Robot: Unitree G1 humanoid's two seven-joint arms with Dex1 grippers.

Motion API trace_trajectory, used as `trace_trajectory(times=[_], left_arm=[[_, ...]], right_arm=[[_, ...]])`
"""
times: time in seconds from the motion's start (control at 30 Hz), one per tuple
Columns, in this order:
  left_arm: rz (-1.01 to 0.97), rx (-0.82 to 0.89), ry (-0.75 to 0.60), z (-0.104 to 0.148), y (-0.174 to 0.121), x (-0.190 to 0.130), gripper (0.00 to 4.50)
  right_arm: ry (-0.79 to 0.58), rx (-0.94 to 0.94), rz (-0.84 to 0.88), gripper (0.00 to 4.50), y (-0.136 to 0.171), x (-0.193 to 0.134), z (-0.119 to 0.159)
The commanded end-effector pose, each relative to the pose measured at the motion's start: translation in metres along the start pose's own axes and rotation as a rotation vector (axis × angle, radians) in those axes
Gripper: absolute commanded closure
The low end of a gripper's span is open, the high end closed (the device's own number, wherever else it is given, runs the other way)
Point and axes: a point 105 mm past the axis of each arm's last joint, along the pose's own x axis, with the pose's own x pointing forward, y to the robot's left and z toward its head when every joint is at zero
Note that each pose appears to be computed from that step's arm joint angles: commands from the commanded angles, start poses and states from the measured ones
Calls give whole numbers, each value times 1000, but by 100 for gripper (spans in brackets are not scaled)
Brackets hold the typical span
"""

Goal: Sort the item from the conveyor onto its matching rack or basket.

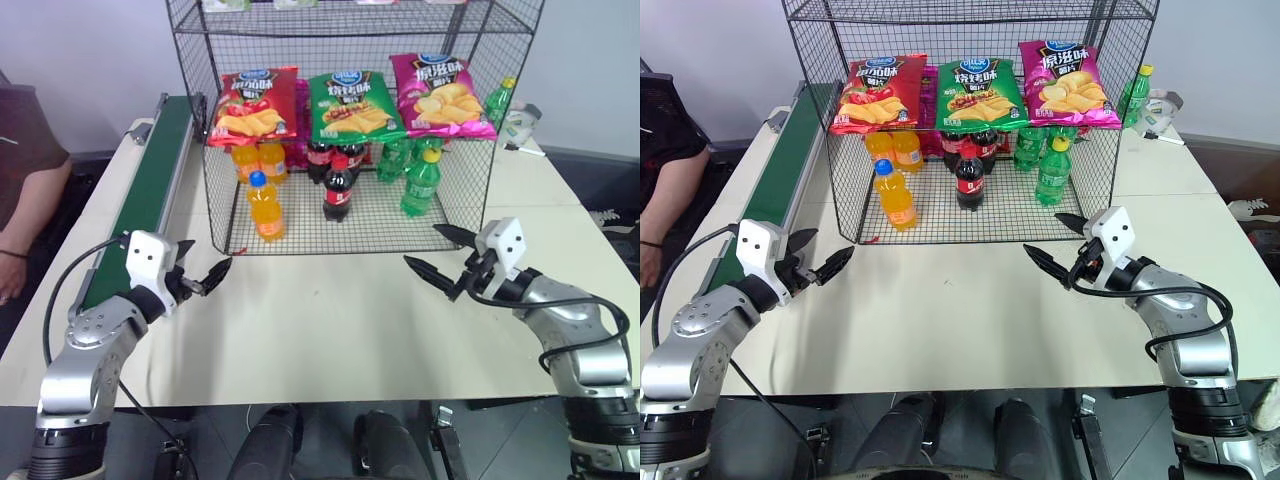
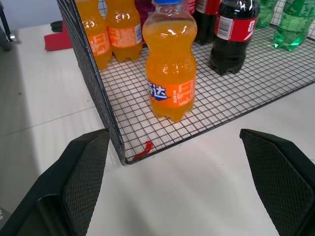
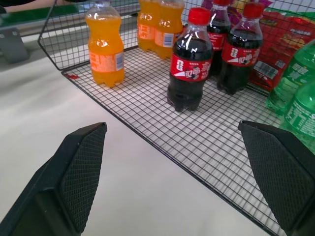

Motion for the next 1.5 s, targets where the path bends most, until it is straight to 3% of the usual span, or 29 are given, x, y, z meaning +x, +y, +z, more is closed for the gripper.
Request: trace_trajectory(times=[0.03,0.53,1.5], left_arm=[[1,56,-25,9,3,-3,10],[17,34,-13,6,8,-3,10],[55,-41,-26,10,17,-18,10]], right_arm=[[-28,-28,-12,0,-5,-3,4],[-31,-30,-7,0,-3,-7,-3],[-63,-53,38,0,4,6,10]])
